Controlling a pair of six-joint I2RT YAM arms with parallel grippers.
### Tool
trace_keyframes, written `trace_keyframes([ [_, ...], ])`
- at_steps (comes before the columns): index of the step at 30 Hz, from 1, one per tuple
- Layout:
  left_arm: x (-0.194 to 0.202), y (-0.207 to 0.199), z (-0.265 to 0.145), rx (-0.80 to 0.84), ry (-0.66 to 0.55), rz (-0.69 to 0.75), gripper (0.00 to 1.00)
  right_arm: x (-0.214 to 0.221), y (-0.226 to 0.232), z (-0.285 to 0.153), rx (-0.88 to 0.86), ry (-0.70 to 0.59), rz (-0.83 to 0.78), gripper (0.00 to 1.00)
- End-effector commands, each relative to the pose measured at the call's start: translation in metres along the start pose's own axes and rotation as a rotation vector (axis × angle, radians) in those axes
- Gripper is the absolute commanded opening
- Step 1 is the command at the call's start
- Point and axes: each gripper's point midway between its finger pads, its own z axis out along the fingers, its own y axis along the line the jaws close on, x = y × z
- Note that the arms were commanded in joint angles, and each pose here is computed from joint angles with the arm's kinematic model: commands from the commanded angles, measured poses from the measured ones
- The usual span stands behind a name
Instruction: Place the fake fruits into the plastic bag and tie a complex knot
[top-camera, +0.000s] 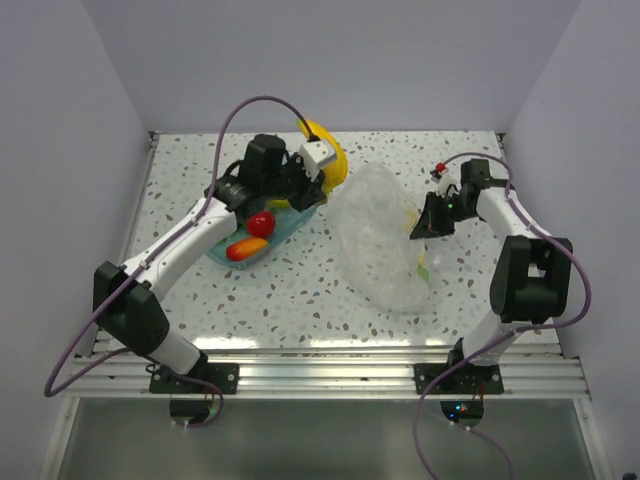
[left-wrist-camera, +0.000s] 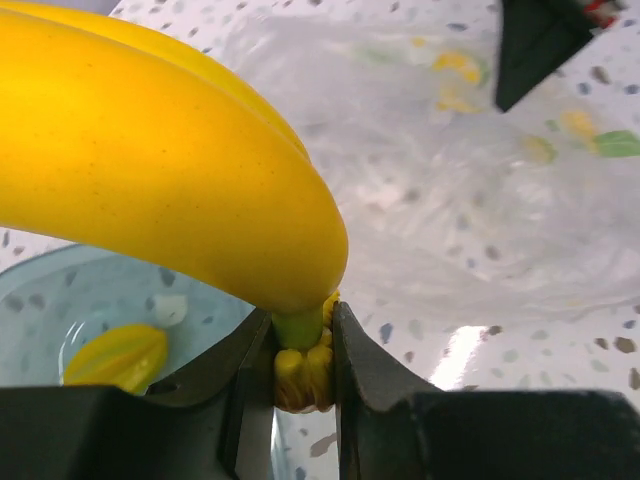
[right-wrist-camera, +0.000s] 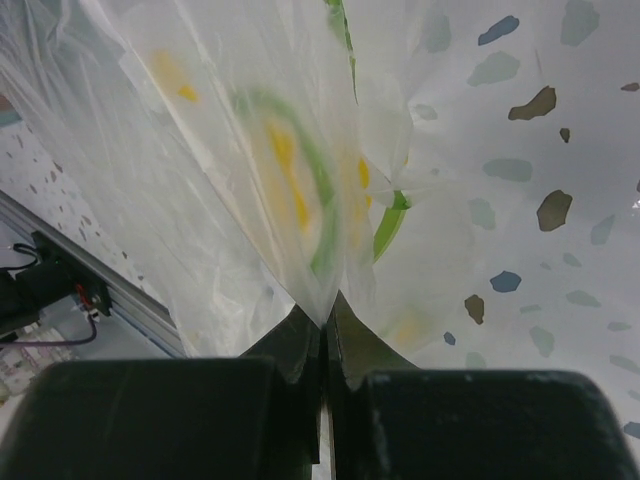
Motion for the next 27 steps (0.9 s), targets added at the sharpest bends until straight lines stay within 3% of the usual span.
trace_keyframes([
  [1,-0.032,-0.057,-0.001,0.145,-0.094,0.047,0.0,-0.002,0.015,0.0,-0.075,-0.011,0.022,0.0],
  [9,-0.024,-0.159,0.052,0.367,-0.101,0.062,0.0,0.003,0.014,0.008,-0.087,0.008,0.05,0.0],
  [15,0.016,-0.171,0.101,0.398,-0.019,0.035,0.0,0.005,0.014,0.013,-0.101,0.024,0.06,0.0],
  [19,0.077,-0.161,0.134,0.36,0.156,0.063,0.0,0.005,0.012,0.015,-0.096,0.03,0.064,0.0],
  [27,0.173,-0.157,0.123,0.345,0.479,0.063,0.0,-0.012,0.025,-0.005,-0.098,-0.012,0.012,0.0],
])
